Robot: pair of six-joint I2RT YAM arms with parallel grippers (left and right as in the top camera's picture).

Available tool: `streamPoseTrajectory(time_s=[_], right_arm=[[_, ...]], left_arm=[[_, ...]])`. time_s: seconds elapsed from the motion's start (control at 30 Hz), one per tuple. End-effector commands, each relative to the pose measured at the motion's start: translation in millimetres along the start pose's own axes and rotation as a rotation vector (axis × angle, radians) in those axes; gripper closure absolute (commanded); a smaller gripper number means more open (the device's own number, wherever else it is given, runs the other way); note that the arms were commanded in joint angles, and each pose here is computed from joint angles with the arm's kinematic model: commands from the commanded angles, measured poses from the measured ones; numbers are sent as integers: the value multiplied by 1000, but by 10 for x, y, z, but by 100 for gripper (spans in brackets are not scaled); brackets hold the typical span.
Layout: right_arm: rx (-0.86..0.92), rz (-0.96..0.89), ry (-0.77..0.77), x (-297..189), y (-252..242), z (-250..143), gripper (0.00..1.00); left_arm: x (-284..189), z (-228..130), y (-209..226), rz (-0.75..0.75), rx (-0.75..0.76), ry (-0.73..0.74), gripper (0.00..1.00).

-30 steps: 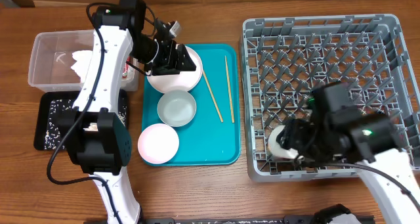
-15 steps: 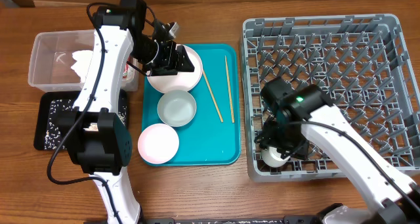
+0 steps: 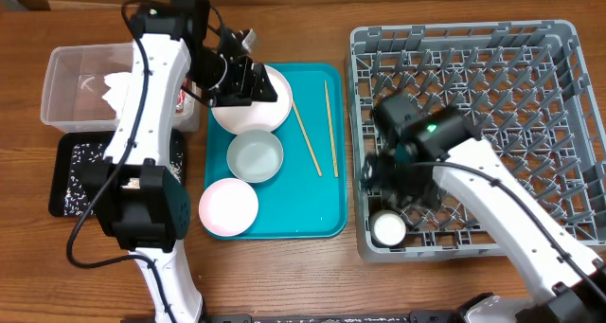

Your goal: Sort waste into correct bins and load items into the dishwasher

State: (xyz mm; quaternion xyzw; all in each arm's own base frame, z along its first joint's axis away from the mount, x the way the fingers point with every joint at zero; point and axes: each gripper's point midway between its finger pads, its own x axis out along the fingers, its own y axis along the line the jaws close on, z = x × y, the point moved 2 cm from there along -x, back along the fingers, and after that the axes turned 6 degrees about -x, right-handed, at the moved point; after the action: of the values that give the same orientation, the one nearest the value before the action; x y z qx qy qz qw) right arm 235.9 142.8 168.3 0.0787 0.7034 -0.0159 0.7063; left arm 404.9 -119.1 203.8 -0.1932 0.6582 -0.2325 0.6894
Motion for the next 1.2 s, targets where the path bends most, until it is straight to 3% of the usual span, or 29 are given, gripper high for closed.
streamPoseTrajectory(time_s=[0.0, 0.13, 0.3, 0.63, 0.93, 1.07, 1.1, 1.13, 1.17], right_arm=[[-64, 104, -144, -412, 233, 257, 11], [-94, 238, -308, -687, 541, 567, 15], [-153, 329, -348, -616, 937, 698, 17], [-225, 312, -257, 177, 1571, 722, 22], [-249, 301, -194, 812, 1815, 790, 42], [-241, 291, -173, 1070, 1852, 835, 50], [-242, 293, -162, 1130, 1864, 831, 51], [-244, 298, -153, 1168, 1876, 827, 53], [-244, 302, -147, 1203, 1888, 826, 55]], left_arm=[[-424, 84, -115, 130, 56, -111, 36], [-923, 55, -117, 313, -2, -223, 36], [-1292, 27, -141, 414, -50, -352, 37], [-1660, -125, -167, 509, -69, -465, 36], [-1826, -120, 65, 616, -172, -520, 33], [-1860, -120, 115, 624, -186, -525, 22], [-1861, -120, 116, 625, -186, -526, 15], [-1861, -120, 119, 627, -186, -525, 0], [-1863, -120, 121, 629, -186, -526, 0]])
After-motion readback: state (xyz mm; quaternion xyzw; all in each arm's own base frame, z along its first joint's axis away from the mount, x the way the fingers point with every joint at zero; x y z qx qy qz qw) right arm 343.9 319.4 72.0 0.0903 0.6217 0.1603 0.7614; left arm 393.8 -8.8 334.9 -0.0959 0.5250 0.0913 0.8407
